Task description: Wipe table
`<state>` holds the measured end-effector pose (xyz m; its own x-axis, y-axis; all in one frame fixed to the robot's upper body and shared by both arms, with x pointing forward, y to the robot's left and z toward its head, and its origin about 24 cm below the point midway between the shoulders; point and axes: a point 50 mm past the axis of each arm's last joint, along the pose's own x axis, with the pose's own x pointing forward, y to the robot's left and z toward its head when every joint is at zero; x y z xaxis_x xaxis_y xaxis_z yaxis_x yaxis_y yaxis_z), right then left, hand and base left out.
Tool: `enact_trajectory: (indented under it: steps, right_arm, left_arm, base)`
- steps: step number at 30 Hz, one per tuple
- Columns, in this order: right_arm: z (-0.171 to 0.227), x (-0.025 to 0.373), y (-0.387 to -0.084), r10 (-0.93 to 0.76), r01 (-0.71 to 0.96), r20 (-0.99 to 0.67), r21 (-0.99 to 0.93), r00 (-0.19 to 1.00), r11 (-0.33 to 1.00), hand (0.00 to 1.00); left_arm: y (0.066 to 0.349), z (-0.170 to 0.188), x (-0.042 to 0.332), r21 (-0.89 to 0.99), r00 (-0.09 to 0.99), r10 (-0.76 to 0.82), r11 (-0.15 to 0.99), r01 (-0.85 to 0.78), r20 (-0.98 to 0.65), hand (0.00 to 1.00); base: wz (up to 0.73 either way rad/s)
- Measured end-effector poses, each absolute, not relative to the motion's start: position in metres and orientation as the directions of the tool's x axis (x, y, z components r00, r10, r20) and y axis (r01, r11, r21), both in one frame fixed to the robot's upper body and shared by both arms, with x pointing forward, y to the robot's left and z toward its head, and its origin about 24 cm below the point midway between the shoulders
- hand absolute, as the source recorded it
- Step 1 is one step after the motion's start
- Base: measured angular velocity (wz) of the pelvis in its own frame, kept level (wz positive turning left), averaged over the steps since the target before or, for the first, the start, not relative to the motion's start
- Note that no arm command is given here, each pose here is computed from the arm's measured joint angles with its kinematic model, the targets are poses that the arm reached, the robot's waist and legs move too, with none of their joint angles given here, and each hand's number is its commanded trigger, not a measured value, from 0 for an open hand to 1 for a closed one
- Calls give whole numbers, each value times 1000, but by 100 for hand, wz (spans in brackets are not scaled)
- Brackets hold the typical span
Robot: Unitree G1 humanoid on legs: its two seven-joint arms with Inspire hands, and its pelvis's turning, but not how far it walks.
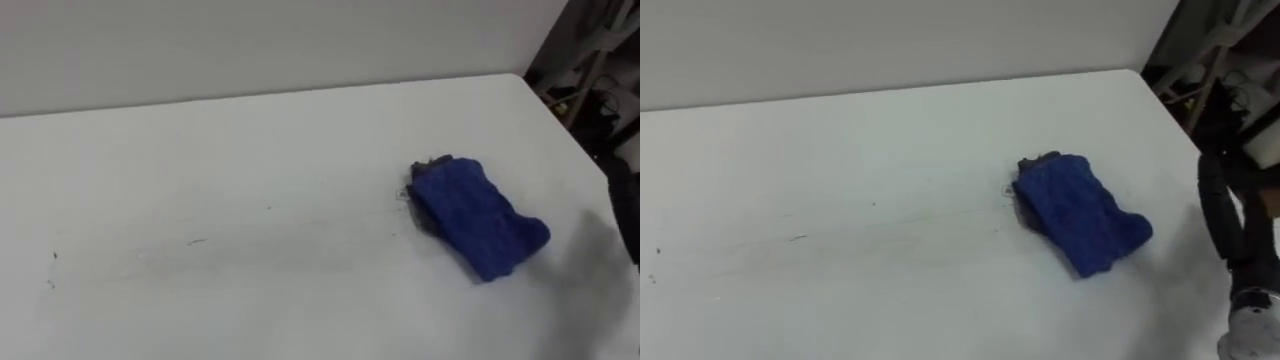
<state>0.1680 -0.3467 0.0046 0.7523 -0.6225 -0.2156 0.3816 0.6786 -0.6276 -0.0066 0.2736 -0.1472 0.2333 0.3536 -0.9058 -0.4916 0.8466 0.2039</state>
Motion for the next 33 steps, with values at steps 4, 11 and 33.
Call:
enact_trajectory:
  steps: [4, 11, 33]
  right_arm:
    - [-2, 153, -364, -708, 473, -232, -602, 667, 644, 0]
    - [-3, 122, -393, -876, 698, -202, -537, 438, 473, 0]
    - [-129, -47, -328, -638, 834, -734, -488, -234, 255, 0]
  left_arm:
    - [276, -147, -9, 208, 222, 361, 835, -510, -906, 0]
    - [283, -144, -20, 235, 189, 394, 802, -550, -900, 0]
    - [279, -146, -30, 275, 135, 422, 769, -578, -897, 0]
  base:
    - [-9]
    - [0]
    - [0]
